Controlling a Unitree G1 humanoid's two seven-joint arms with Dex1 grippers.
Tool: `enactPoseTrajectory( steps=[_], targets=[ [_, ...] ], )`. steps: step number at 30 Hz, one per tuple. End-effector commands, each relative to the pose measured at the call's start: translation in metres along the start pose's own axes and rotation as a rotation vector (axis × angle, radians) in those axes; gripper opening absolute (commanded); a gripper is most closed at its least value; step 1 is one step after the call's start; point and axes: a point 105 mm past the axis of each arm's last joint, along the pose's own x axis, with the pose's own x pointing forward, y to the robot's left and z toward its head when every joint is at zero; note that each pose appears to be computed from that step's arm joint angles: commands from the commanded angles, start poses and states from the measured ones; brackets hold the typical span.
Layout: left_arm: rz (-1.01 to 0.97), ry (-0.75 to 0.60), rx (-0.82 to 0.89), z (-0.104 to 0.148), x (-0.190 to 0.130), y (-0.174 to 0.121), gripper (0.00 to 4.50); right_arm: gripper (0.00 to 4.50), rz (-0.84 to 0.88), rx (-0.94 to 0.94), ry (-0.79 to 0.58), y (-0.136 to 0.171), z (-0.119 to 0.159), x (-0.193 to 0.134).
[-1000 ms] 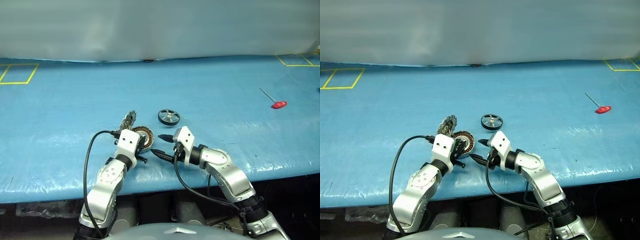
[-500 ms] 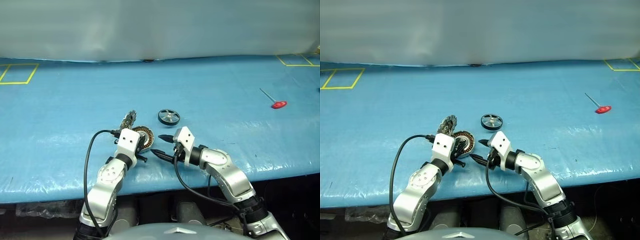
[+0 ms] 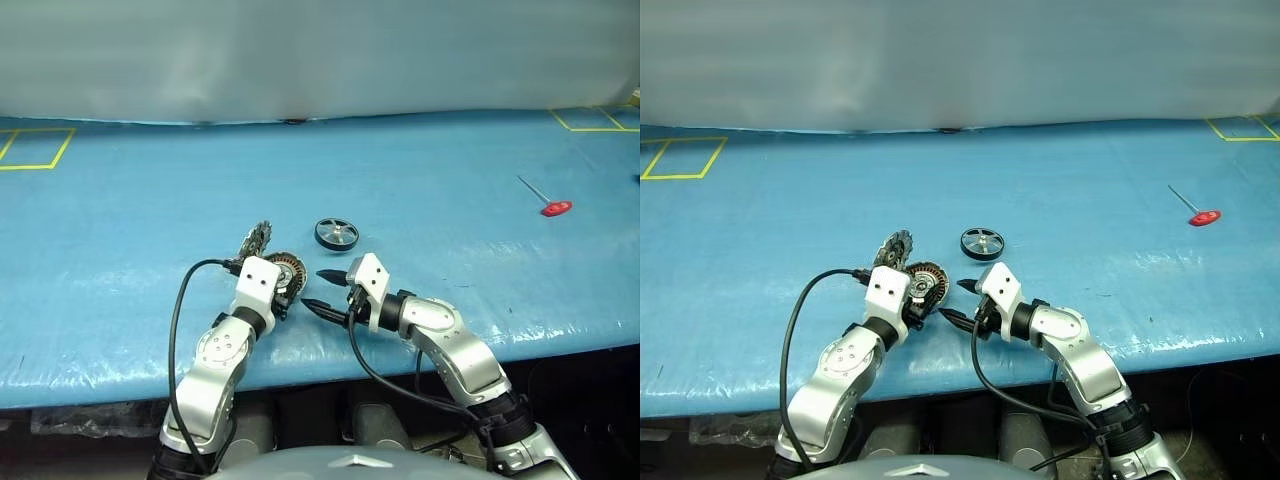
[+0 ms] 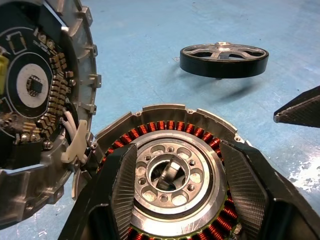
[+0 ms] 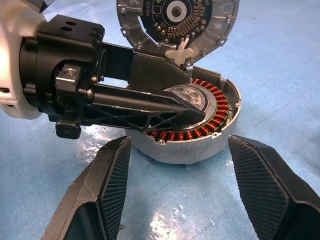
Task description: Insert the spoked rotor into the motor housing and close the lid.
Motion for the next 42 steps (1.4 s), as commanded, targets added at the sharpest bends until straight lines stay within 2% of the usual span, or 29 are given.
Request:
enactPoseTrajectory(
  steps=[1,7,8,10,16,30,33,41,42],
  targets=[
    [-0.036,-0.100,0.013,0.025,-0.003,-0.008,2.66,3.23,0.007,-0.016,-0.028,0.000,0.008,0.000],
    [-0.081,-0.153,0.000,0.037,-0.007,-0.014,2.66,3.23,0.011,-0.016,-0.026,0.001,0.008,0.001],
    [-0.083,-0.158,-0.001,0.038,-0.008,-0.015,2.50,3.23,0.012,-0.017,-0.025,0.001,0.008,0.001],
    [-0.094,-0.164,-0.002,0.040,-0.009,-0.016,2.12,3.23,0.012,-0.017,-0.025,0.001,0.008,0.001],
    [-0.146,-0.176,-0.009,0.040,-0.017,-0.020,0.06,3.23,0.013,-0.017,-0.029,0.001,0.009,0.001],
    [-0.203,-0.230,0.077,0.014,-0.051,-0.002,0.02,3.23,-0.028,-0.031,0.005,-0.012,0.010,-0.007],
    [-0.191,-0.237,0.076,0.009,-0.054,0.004,0.00,2.62,-0.036,-0.043,0.030,-0.015,0.009,-0.013],
    [-0.161,-0.224,0.081,-0.004,-0.059,0.016,0.00,0.06,-0.093,-0.162,0.111,-0.027,0.020,-0.019],
    [-0.155,-0.230,0.079,-0.004,-0.059,0.017,0.00,0.02,-0.105,-0.185,0.118,-0.030,0.023,-0.018]
  ],
)
